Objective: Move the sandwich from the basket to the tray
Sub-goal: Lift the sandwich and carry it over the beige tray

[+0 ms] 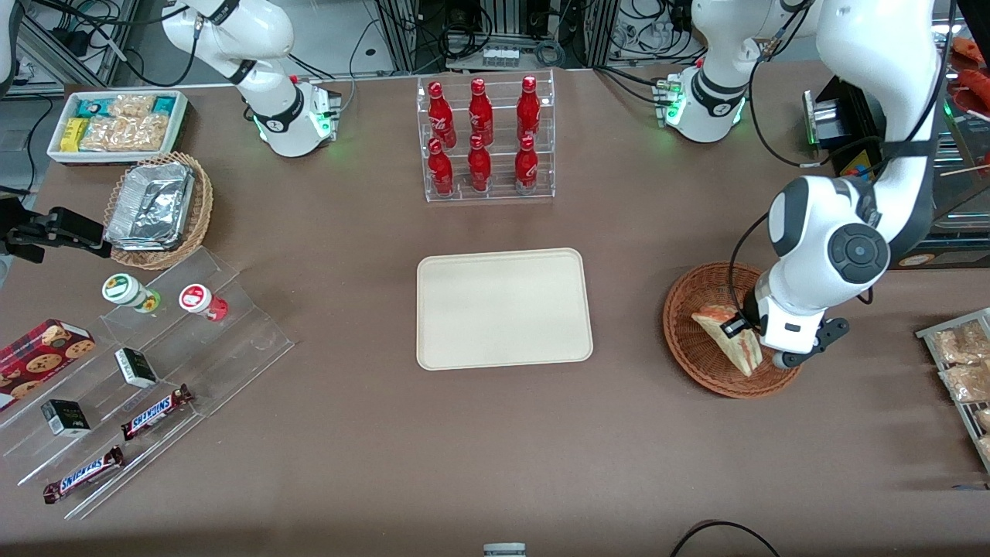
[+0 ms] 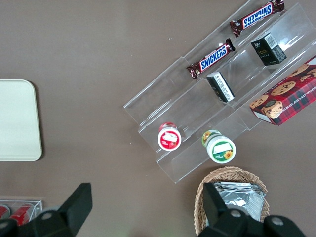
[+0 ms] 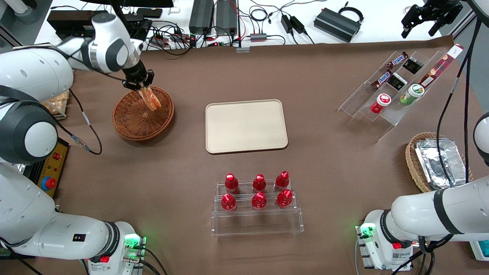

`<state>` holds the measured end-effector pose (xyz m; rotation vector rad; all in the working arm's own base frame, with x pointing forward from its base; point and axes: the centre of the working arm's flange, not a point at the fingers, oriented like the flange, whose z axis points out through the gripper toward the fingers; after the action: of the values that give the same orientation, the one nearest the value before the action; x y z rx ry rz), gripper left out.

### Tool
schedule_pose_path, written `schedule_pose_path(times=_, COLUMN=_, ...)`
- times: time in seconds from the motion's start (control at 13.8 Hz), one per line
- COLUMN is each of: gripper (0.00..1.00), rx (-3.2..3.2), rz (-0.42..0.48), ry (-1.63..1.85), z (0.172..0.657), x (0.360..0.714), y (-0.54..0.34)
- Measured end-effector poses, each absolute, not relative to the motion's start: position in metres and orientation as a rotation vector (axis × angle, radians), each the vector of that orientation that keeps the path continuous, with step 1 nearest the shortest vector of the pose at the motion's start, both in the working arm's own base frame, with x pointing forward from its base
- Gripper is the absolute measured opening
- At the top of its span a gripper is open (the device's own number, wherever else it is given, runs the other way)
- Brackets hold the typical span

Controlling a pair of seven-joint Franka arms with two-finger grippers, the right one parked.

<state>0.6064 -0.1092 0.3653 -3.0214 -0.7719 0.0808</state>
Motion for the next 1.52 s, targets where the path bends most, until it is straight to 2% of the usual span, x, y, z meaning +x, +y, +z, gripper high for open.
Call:
schedule_pose_path(times=0.22, gripper=0.15, rx=-3.062, rz=0.051, ry=-0.633, z=0.422, x=0.610, y=-0.170)
schedule_pose_path(times=0.43, gripper=0.15, rx=-3.112, rz=0.006, ry=-0.453, z=0.439, x=0.595, y=-0.250)
schedule_pose_path(times=0.72, gripper=0.15, rx=-3.119, rz=0.056, ry=-0.218, z=0.402, x=0.563, y=-0.358)
schedule_pose_path(times=0.94, gripper=0.15, rx=-3.108, rz=0.082, ry=-0.165, z=0.367, x=0.549, y=-0.421)
schedule_pose_path(times=1.3, gripper=0.15, rx=-3.091, rz=0.116, ry=-0.032, z=0.320, x=0.522, y=-0.487)
schedule_pose_path(times=1.52, gripper=0.15, rx=-3.100, rz=0.103, ry=0.032, z=0.293, x=0.507, y=-0.514)
